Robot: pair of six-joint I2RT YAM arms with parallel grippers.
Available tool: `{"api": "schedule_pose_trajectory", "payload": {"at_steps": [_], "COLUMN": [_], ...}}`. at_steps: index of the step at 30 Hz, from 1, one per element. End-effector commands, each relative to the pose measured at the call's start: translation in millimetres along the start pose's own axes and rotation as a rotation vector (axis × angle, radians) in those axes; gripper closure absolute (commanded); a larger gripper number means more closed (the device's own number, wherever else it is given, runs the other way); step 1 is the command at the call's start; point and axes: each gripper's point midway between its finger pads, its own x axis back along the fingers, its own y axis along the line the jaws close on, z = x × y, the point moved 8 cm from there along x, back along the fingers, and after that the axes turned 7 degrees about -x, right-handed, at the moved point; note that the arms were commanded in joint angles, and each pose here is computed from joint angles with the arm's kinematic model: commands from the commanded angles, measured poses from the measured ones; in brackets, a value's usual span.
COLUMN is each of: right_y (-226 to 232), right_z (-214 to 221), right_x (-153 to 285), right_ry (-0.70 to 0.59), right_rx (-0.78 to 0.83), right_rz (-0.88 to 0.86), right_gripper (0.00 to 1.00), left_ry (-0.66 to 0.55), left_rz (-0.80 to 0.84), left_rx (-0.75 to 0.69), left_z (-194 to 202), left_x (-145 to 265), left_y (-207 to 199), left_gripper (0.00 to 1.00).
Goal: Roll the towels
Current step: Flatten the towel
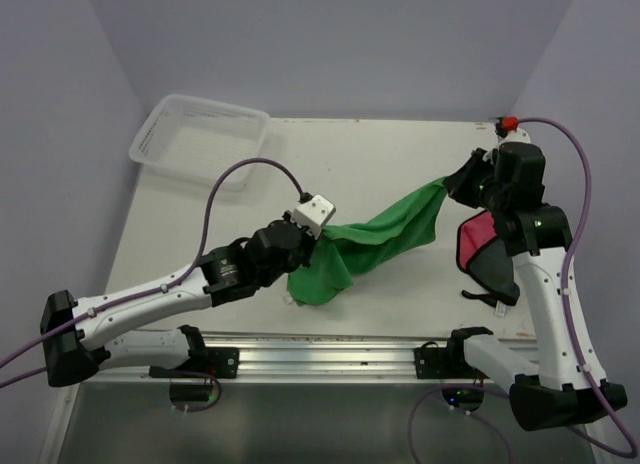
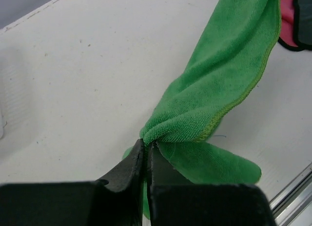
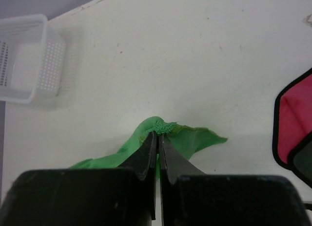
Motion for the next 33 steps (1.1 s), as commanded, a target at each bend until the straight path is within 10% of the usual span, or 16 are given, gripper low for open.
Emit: {"api": "schedule_pose_trajectory", "payload": {"at_steps": [1,15,33], "right_y": [4,-4,-28], "right_z": [-11,-10,-6], "right_x": [22,19,-75], "right_ry": [-0.045,-0.047,0.002], "right_rx": [0.005,0.021,0.041], "right_rz": [0.013,0.073,0.254], "right_gripper": [1.0,1.0,1.0], "left_ry": [0.09,0.056,0.065], "left_rz": [-0.044,0.161,0.143], "left_rx": [0.051,0.111,0.026], "left_z": [22,53,37], "left_x": [19,32,-75], "left_y": [10,-8,-13], "left_gripper": [0.95,0.99,0.96]}}
